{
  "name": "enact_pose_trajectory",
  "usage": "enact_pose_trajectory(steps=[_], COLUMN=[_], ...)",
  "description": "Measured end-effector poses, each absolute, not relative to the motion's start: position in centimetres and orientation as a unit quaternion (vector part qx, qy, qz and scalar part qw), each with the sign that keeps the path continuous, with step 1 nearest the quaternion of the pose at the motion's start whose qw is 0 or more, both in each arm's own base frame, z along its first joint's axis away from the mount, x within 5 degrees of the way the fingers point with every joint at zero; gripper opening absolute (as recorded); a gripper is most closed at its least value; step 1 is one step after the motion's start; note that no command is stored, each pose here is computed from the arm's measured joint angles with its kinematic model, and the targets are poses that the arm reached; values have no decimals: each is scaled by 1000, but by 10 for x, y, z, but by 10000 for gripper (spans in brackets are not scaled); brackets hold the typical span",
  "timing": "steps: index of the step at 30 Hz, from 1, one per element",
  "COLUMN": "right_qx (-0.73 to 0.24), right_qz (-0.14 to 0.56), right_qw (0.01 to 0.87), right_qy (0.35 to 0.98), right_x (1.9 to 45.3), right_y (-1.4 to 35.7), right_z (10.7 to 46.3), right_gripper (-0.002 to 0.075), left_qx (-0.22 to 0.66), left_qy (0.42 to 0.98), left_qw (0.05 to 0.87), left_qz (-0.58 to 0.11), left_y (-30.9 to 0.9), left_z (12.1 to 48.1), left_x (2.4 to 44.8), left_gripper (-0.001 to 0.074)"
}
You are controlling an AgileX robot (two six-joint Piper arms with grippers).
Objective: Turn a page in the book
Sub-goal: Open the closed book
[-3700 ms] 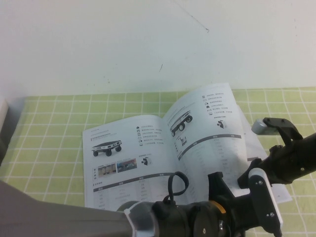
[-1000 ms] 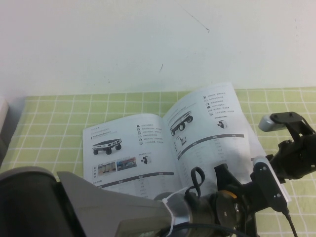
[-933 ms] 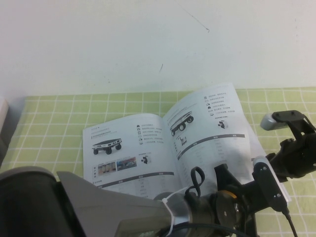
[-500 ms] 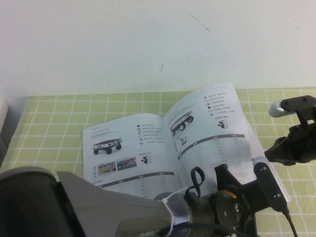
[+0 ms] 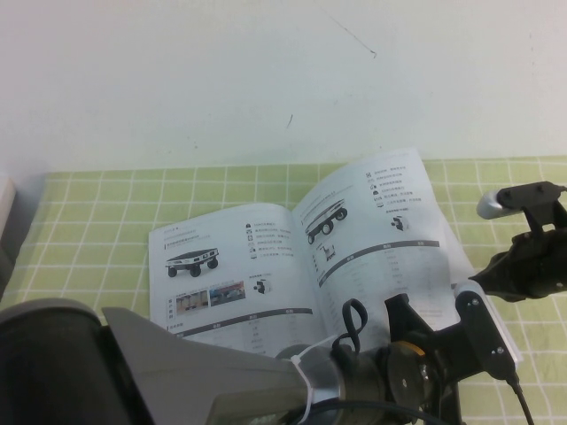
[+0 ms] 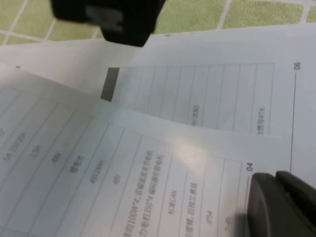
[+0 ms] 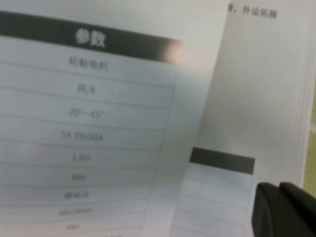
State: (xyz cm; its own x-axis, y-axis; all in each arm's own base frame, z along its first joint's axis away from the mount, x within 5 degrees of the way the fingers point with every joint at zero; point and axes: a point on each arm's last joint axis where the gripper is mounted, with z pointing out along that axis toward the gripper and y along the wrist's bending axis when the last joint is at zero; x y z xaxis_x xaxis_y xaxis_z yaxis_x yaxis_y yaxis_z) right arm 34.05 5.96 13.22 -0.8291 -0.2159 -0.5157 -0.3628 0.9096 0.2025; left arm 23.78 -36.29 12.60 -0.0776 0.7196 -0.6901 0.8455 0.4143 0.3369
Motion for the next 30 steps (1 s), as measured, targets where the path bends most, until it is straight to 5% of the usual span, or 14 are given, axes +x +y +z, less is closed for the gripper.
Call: enact_pose_trajectory(steps=[20, 30], right_qx=[-137, -126], right_qz=[182, 186], right_qw=[237, 236], right_qy=[945, 946], right_x=[346, 346], right_y=[62, 63], right_z=[111, 112], right_gripper=[-2, -2], left_qx=[533, 482], left_qy=[728, 747], left_qw=[428, 458], left_qz=[-61, 21], left_y=[-362, -347], left_z=[127, 143], left_x=[241, 252], left_gripper=[-4, -4])
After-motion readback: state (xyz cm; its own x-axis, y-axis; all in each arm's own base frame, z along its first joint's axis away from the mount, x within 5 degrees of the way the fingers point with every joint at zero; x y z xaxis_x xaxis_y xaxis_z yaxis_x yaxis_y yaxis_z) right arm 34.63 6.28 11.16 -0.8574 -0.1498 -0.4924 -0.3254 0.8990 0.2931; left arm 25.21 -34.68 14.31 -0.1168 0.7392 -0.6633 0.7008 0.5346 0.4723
